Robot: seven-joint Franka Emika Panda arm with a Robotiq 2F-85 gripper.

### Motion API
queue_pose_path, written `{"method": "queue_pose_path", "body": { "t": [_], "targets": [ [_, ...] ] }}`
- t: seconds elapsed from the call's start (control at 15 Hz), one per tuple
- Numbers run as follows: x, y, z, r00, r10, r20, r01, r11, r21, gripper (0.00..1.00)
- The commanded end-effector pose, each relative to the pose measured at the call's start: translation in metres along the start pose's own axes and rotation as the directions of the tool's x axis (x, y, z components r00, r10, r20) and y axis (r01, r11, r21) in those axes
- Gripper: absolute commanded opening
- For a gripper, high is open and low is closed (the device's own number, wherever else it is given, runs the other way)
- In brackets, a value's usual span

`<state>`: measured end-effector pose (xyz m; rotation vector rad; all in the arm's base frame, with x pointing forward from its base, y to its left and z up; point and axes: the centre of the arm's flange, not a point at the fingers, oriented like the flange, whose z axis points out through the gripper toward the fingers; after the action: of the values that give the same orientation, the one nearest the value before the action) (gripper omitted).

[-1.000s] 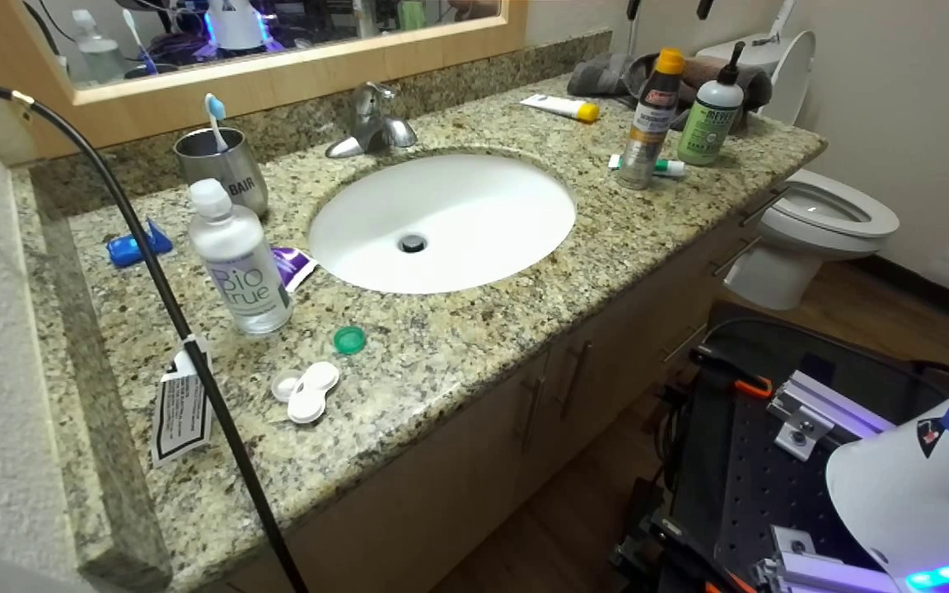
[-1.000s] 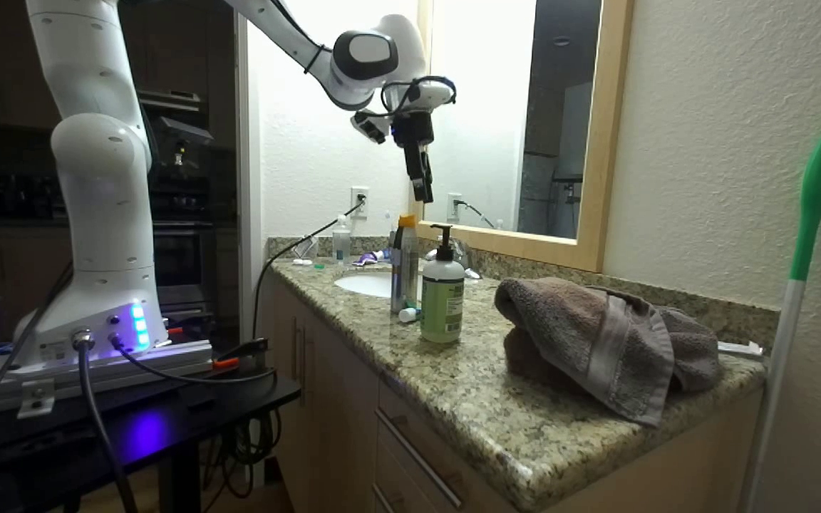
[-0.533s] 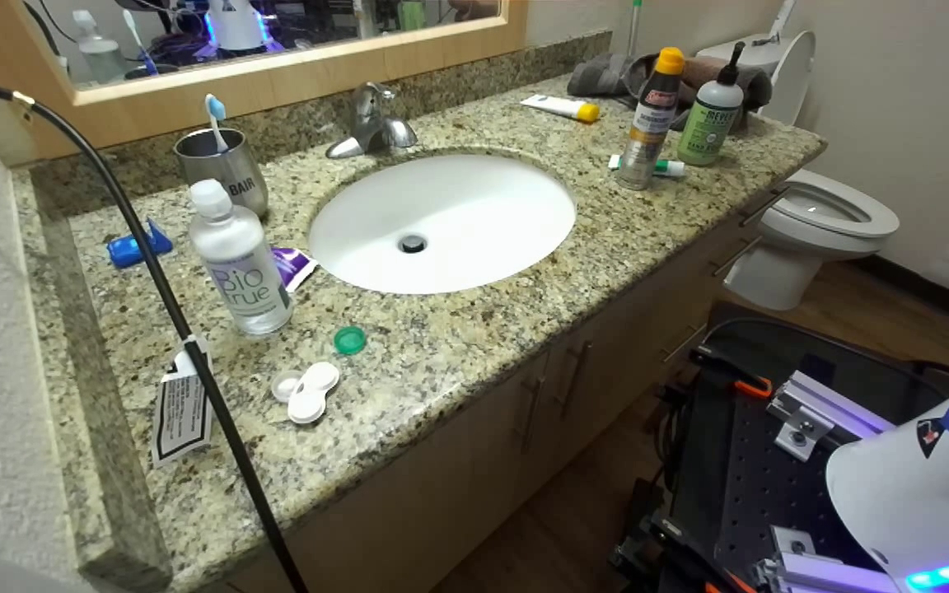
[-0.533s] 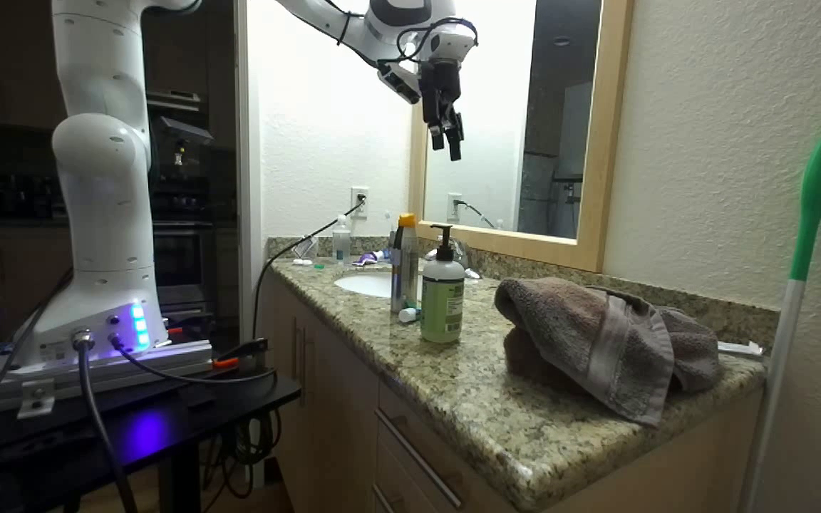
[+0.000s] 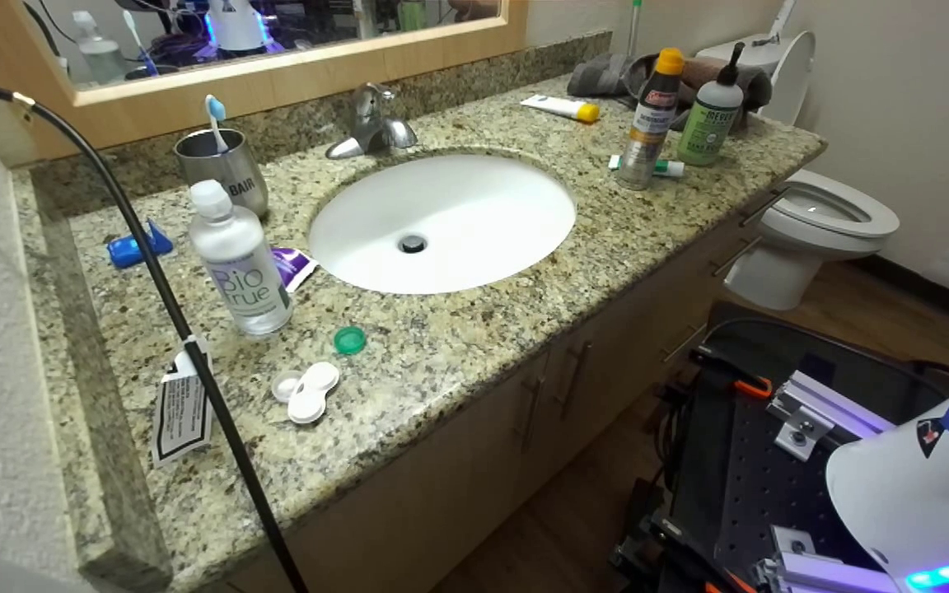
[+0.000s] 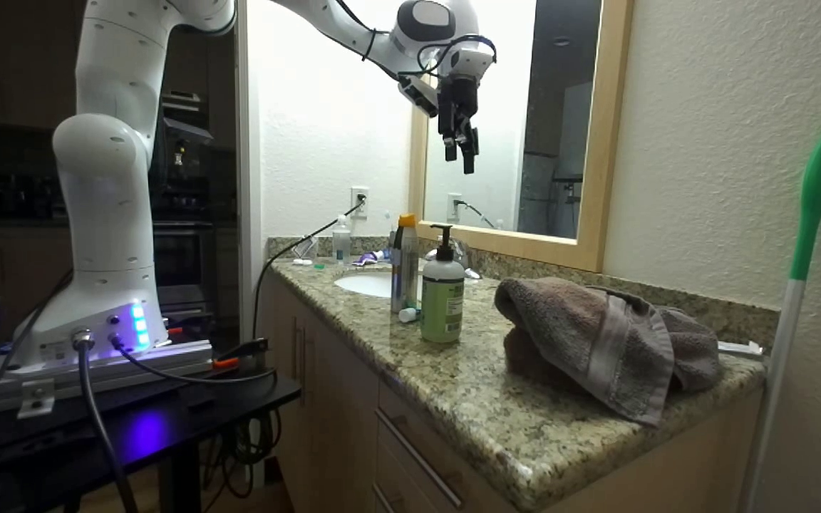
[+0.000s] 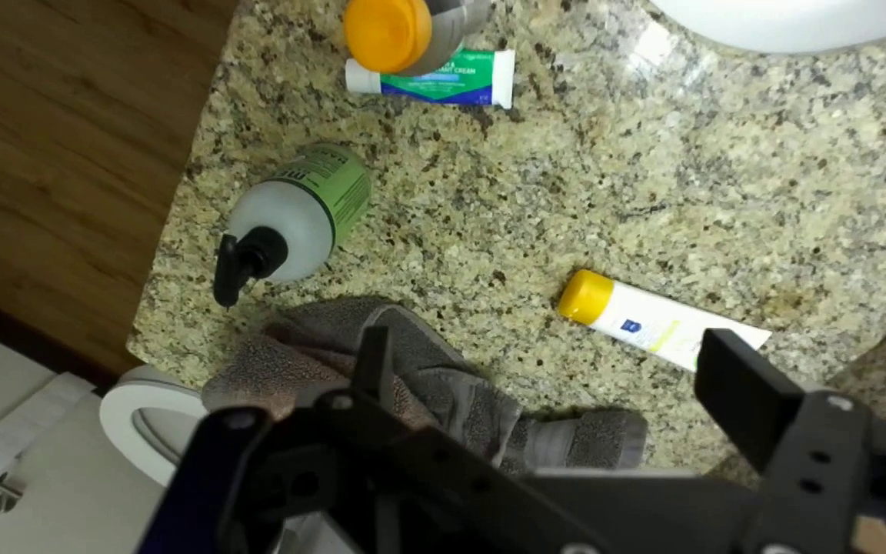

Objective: Move the two bottles to the bottom of the counter and then move the squeeze tube a forward

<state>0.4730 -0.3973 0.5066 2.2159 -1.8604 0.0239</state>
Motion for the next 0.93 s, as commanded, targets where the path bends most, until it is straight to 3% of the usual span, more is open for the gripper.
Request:
{"method": "queue_pose_path", "body": {
  "t": [0.0,0.2,0.27,0.4,0.47,0.67,0.73,0.87],
  "targets": [
    [0.047,-0.056,0.027,0.984,-0.059,0.17,0.068,0.997,-0.047,1.0],
    [0.064,-0.083,0.048,0.946,-0.043,0.322,0.065,0.996,-0.057,1.0],
    [0.065,-0.094,0.056,0.947,0.01,0.32,0.018,0.996,-0.087,1.0],
    [0.085,-0.095,0.063,0.962,0.153,0.227,-0.135,0.986,-0.093,1.0],
    [0.031,-0.063,0.08,0.966,0.068,0.248,-0.046,0.995,-0.093,1.0],
    [0.048,-0.072,0.081,0.969,0.127,0.212,-0.109,0.99,-0.093,1.0],
    [0.046,-0.067,0.082,0.967,-0.007,0.255,0.035,0.994,-0.105,1.0],
    [0.068,-0.071,0.087,0.958,-0.113,0.263,0.136,0.988,-0.071,1.0]
  ]
}}
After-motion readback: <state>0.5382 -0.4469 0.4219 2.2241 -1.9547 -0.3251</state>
